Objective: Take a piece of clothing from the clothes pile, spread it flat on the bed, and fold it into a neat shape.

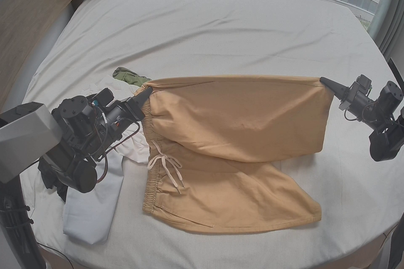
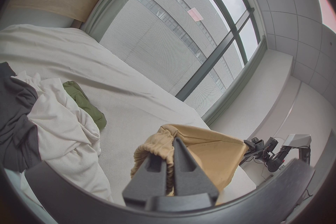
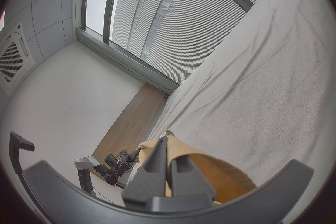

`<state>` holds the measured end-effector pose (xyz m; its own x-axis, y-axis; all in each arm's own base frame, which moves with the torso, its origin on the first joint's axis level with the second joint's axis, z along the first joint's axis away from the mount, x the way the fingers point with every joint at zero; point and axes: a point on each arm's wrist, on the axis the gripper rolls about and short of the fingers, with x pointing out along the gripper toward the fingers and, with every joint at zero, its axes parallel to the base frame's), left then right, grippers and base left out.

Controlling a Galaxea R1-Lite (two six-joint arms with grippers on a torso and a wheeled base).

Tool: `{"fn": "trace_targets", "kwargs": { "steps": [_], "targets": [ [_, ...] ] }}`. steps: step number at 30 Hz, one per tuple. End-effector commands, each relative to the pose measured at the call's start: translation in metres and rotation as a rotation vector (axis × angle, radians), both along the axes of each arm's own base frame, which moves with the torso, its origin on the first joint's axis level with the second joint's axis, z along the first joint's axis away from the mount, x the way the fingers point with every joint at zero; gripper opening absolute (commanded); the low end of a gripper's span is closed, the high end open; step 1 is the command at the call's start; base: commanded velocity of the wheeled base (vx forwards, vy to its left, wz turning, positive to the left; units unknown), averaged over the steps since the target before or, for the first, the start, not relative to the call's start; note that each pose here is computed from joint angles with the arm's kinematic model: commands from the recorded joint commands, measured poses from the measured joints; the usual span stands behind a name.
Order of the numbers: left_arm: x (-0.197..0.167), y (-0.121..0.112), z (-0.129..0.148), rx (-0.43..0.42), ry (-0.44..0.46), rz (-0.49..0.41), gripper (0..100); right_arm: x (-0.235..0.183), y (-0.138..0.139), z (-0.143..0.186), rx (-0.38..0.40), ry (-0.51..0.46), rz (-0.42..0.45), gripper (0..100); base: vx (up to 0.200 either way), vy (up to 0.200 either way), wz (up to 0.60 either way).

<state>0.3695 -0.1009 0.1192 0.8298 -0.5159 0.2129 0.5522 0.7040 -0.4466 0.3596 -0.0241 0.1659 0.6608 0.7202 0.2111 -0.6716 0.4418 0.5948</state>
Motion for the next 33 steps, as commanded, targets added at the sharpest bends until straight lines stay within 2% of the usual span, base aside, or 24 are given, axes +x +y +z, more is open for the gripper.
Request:
{"fn": "trace_targets", "kwargs": {
  "steps": [1, 9, 25, 26, 28, 29, 33],
  "targets": [
    [0.013, -0.002, -0.018, 0.005, 0.025, 0.003, 0, 0.014, 0.002, -0.011, 0.002, 0.011, 0.011, 0, 0.0, 0.0, 0.0],
    [0.031, -0.007, -0.018, -0.016, -0.016, 0.002, 0, 0.035, 0.005, -0.016, -0.001, -0.016, 0.023, 0, 0.0, 0.0, 0.0],
    [0.037, -0.008, -0.01, -0.057, -0.032, -0.016, 0, 0.05, 0.0, -0.011, 0.009, -0.051, 0.013, 0, 0.0, 0.0, 0.0],
    [0.037, -0.009, -0.01, -0.061, -0.031, -0.019, 0, 0.05, 0.0, -0.011, 0.009, -0.051, 0.013, 100, 0.0, 0.0, 0.0],
    [0.038, -0.009, -0.01, -0.066, -0.029, -0.023, 0, 0.05, 0.0, -0.011, 0.009, -0.053, 0.013, 100, 0.0, 0.0, 0.0],
    [0.038, -0.009, -0.01, -0.065, -0.029, -0.024, 100, 0.05, -0.001, -0.011, 0.011, -0.052, 0.01, 100, 0.0, 0.0, 0.0],
    [0.045, -0.013, -0.013, -0.106, -0.01, -0.028, 100, 0.05, -0.004, -0.011, 0.017, -0.054, -0.014, 100, 0.0, 0.0, 0.0]
  ]
}}
